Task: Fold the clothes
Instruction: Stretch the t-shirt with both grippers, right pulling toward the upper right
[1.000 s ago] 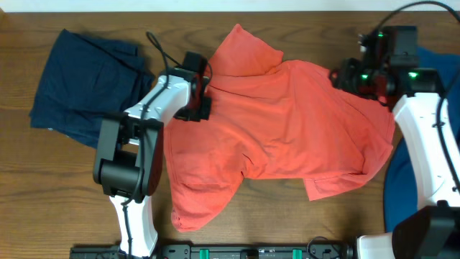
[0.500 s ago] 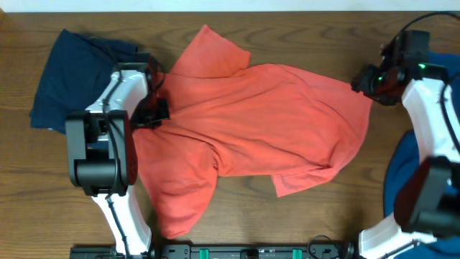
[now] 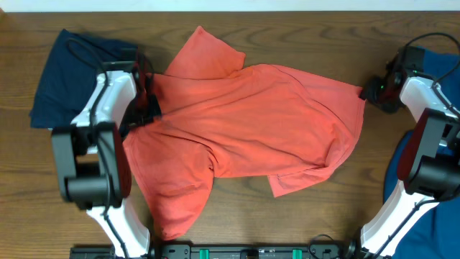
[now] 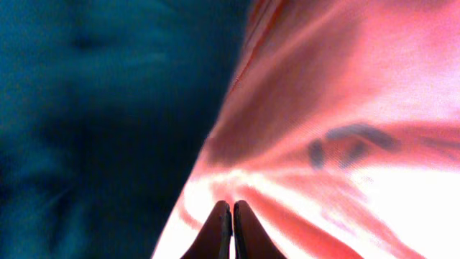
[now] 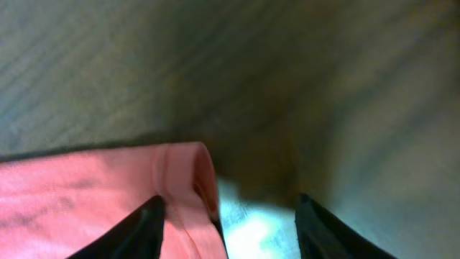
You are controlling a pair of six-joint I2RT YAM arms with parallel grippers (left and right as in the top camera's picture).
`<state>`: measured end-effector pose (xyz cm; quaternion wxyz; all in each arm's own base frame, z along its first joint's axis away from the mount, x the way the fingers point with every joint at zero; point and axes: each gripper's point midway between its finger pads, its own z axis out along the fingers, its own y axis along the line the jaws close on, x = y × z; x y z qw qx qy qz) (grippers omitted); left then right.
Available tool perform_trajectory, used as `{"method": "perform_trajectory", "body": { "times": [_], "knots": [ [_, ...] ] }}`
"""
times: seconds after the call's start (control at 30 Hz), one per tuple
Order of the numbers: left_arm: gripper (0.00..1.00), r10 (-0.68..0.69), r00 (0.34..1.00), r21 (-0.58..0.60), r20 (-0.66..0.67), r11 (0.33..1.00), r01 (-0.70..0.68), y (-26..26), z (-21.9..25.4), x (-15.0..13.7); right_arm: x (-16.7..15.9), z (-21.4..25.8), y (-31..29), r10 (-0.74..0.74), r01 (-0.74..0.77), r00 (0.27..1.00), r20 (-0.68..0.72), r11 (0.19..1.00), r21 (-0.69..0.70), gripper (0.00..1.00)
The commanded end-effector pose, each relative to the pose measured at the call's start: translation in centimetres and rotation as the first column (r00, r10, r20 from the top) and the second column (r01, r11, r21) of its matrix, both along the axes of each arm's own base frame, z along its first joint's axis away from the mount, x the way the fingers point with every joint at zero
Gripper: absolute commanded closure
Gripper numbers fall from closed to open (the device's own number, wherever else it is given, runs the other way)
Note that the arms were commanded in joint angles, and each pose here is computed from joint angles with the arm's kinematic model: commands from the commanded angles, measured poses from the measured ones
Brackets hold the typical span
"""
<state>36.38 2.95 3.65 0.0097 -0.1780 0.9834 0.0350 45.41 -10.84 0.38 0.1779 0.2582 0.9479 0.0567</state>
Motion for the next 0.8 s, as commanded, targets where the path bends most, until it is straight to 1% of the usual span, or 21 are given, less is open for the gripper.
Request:
{"method": "perform_trajectory", "body": {
  "times": [0.0,0.07,0.13,0.2,0.3,0.33,0.37,0.47,0.53,0.57,0.6,0.63,0.7,0.77],
  "knots": [
    [0.91,0.032,0.996,-0.027,0.088,0.999,-0.030,-0.2,3.0,0.4,0.5,-1.9,2.7,0.083,-0.085,0.996,0.021,0.987,0.133,0.52],
    [0.91,0.032,0.993,-0.033,0.113,0.999,-0.029,-0.3,3.9,0.5,1.0,-2.1,3.4,0.100,-0.106,0.994,0.047,0.980,0.170,0.64],
    [0.90,0.031,0.991,-0.033,0.130,0.999,-0.027,-0.3,4.5,0.6,1.6,-2.0,3.7,0.113,-0.126,0.990,0.082,0.974,0.187,0.83],
    [0.89,0.030,0.990,-0.033,0.136,0.999,-0.025,-0.3,4.8,0.6,2.8,-1.5,3.4,0.113,-0.134,0.985,0.131,0.977,0.166,0.99],
    [0.89,0.028,0.990,-0.042,0.136,0.999,-0.023,-0.5,4.7,0.6,6.4,1.2,1.8,0.061,-0.102,0.955,0.291,0.987,0.127,0.99],
    [0.89,0.028,0.990,-0.063,0.139,0.998,-0.019,-0.9,4.7,0.7,8.3,3.0,0.9,0.016,-0.068,0.926,0.377,0.990,0.124,0.99],
    [0.89,0.026,0.990,-0.083,0.142,0.996,-0.014,-1.3,4.7,0.8,9.3,4.2,0.4,-0.007,-0.051,0.905,0.425,0.991,0.126,0.99],
    [0.88,0.020,0.988,-0.128,0.152,0.992,-0.001,-2.2,4.8,1.0,13.1,9.4,-1.0,-0.022,-0.043,0.787,0.616,0.995,0.090,0.99],
    [0.87,0.013,0.987,-0.134,0.159,0.991,0.009,-2.6,4.8,1.2,14.5,12.1,-1.4,-0.003,-0.049,0.721,0.692,0.997,0.056,0.99],
    [0.86,0.005,0.987,-0.134,0.163,0.991,0.017,-2.8,4.8,1.3,14.9,13.0,-1.5,0.004,-0.051,0.701,0.713,0.998,0.045,0.85],
    [0.85,-0.007,0.986,-0.133,0.166,0.991,0.030,-3.1,4.9,1.4,15.1,13.5,-1.6,0.006,-0.051,0.693,0.721,0.998,0.041,0.51],
    [0.83,-0.031,0.985,-0.130,0.171,0.990,0.054,-3.5,4.9,1.5,15.1,13.8,-1.7,0.007,-0.055,0.692,0.722,0.998,0.043,0.36],
    [0.74,-0.068,0.982,-0.127,0.175,0.988,0.091,-4.2,4.9,1.5,14.9,13.8,-1.4,0.012,-0.086,0.702,0.712,0.994,0.067,0.32],
    [0.69,-0.111,0.978,-0.122,0.174,0.984,0.133,-4.8,4.9,1.5,14.1,13.6,-1.2,0.022,-0.119,0.725,0.688,0.988,0.094,0.29]
  ]
}}
